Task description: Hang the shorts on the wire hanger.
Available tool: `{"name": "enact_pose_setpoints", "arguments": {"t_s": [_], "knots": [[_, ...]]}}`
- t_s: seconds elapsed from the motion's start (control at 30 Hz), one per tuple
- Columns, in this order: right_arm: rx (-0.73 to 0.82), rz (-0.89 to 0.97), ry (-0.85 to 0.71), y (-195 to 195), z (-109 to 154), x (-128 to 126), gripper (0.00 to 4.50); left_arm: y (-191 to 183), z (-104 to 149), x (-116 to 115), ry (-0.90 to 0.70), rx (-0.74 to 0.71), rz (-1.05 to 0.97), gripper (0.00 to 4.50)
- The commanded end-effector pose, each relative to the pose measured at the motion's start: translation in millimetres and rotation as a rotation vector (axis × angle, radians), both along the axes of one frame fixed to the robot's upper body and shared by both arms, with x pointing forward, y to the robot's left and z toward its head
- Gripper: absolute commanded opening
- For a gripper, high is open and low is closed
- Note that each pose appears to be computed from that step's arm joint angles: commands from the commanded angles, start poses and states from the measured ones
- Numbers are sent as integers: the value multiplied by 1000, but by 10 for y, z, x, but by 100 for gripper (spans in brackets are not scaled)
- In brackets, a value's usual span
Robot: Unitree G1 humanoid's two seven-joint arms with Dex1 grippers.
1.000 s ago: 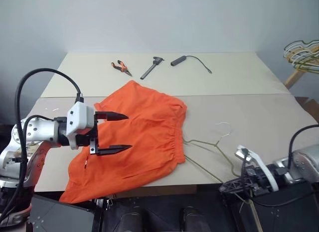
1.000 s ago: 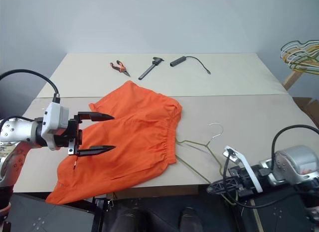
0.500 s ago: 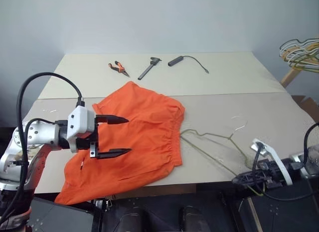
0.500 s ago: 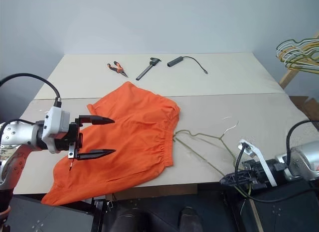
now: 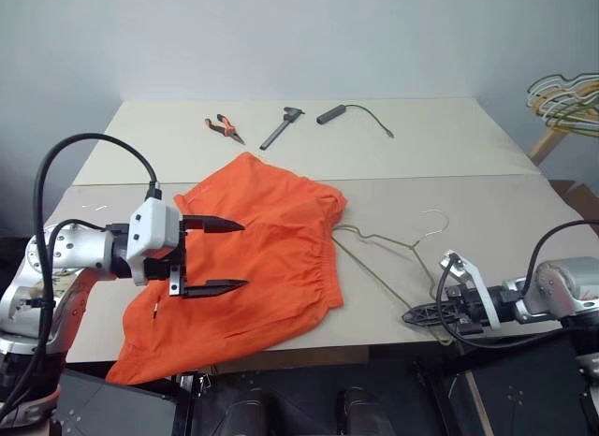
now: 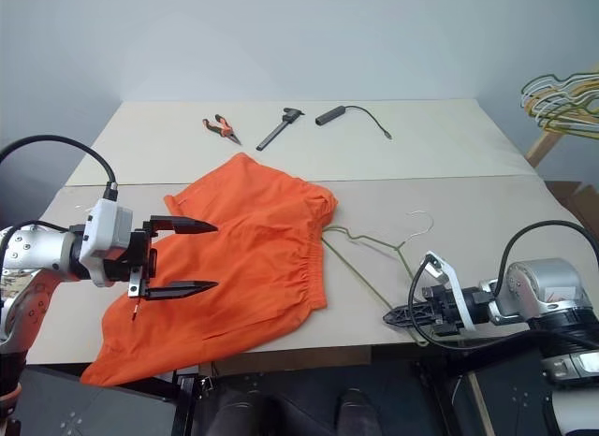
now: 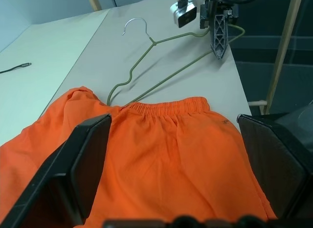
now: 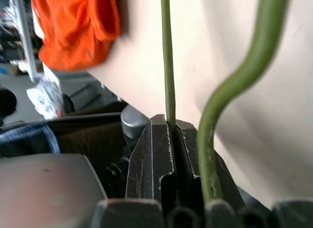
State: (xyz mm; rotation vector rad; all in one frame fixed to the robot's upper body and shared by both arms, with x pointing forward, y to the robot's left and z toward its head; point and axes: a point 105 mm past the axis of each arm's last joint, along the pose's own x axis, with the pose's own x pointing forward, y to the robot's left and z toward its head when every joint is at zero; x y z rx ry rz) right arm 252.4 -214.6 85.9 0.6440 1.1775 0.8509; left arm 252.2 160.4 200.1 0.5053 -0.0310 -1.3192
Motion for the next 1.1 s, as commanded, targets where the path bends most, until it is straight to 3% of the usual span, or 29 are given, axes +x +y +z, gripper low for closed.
{"name": "enact_pose_setpoints", "arguments": {"t_s": [0.03,0.2,0.5,0.83,1.1], "knots": [[59,-30,-42,-69,195,3,0,3,79,-35,-38,6,-2,448],[95,11,-29,-49,260,-136,0,4,88,-26,-44,7,0,448],[-21,29,9,-130,131,-249,0,8,104,-29,-49,12,-2,448],[-29,155,58,-85,184,-513,0,15,88,-54,-42,12,-3,448],[22,166,42,70,212,-410,0,10,77,-60,-42,6,0,448]]}}
